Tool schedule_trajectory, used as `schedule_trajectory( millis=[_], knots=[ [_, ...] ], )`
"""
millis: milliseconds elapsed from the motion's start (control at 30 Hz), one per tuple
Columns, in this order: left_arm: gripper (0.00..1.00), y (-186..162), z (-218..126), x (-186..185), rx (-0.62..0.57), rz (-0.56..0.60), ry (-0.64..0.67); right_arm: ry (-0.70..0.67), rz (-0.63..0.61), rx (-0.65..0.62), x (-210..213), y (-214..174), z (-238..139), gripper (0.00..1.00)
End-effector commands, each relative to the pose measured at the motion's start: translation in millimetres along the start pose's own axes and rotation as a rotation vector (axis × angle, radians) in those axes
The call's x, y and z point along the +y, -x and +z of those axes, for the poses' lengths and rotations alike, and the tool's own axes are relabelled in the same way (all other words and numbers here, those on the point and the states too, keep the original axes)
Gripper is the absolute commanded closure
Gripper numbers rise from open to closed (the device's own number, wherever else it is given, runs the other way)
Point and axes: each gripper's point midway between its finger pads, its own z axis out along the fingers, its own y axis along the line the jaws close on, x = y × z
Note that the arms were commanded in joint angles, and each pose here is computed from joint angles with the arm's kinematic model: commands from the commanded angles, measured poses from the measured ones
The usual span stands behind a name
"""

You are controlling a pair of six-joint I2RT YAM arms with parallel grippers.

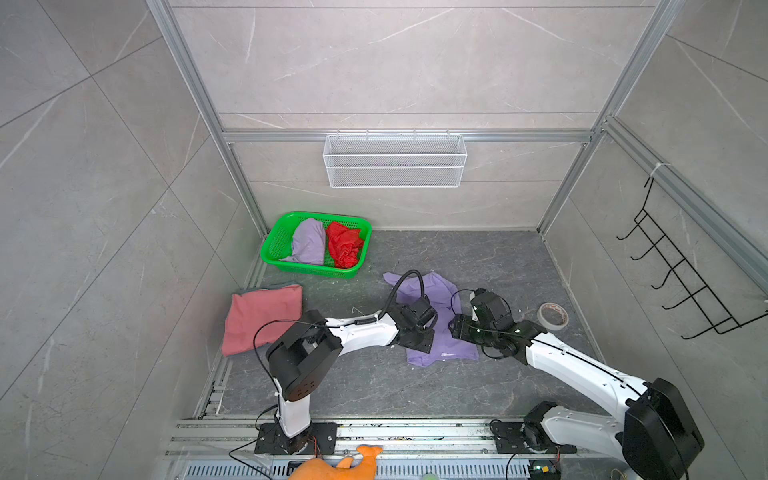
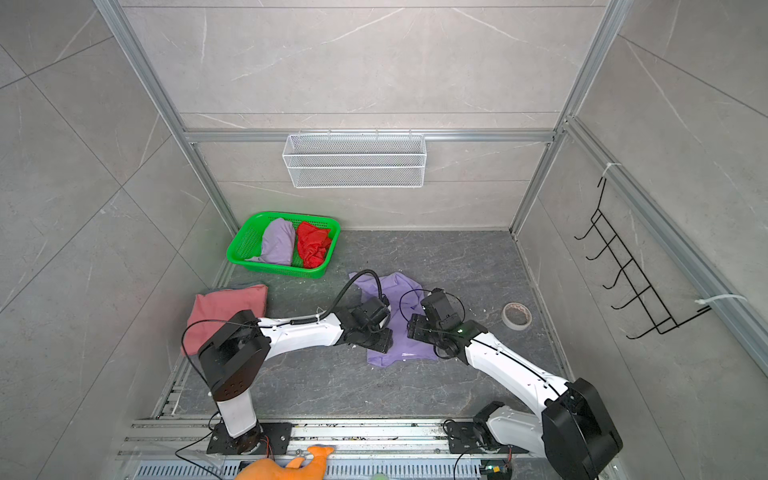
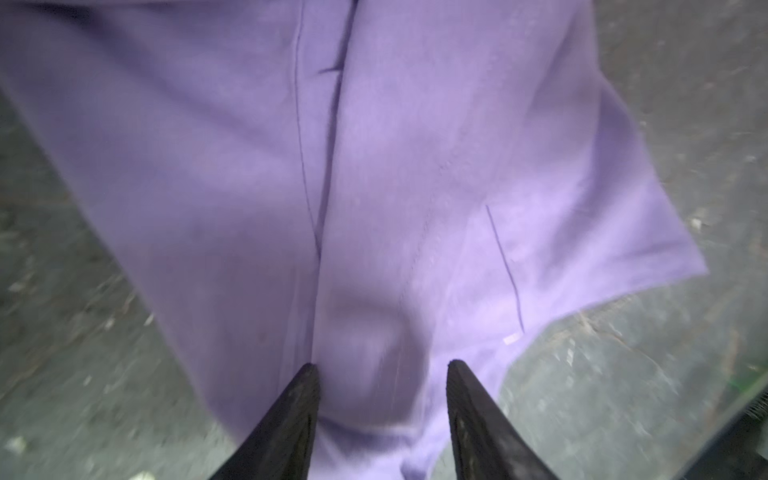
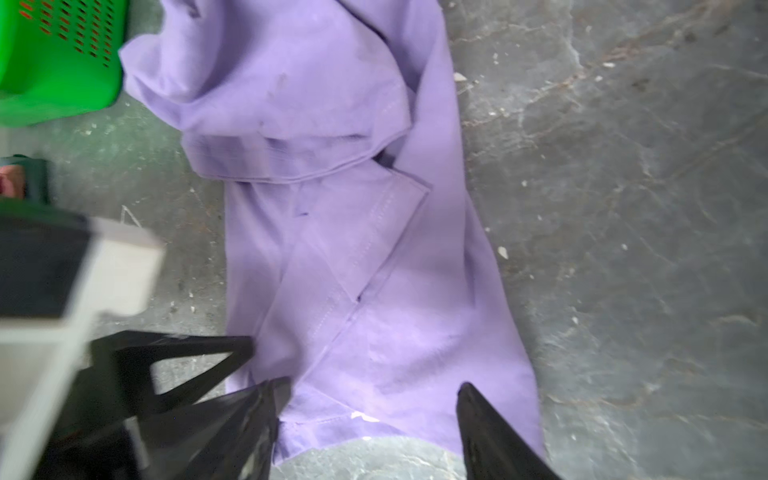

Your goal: Fold and stack the t-shirts

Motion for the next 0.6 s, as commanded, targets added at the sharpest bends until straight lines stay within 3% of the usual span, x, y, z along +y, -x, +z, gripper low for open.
schedule_trajectory(
  millis=[0, 133, 300, 367, 567],
  knots=[
    [0.51, 18, 1, -5, -0.052, 0.024, 0.028, 0.039, 0.012, -0.020, 8, 3, -4, 0.31],
    [0.63, 14, 6, -5, -0.041, 0.038, 0.061, 0.028, 0.005, -0.050, 7, 10, -10, 0.30],
    [0.92, 14, 3, -5, -0.042, 0.055, 0.113, 0.011, -0.007, -0.076, 6, 16, -18, 0.30],
    [1.00, 16, 0, -8, -0.051, 0.054, 0.107, 0.010, -0.011, -0.088, 5, 19, -22, 0.30],
    [1.00, 30, -28, -19, -0.114, 0.051, 0.071, -0.002, -0.032, -0.129, 4, 27, -38, 0.29]
  ],
)
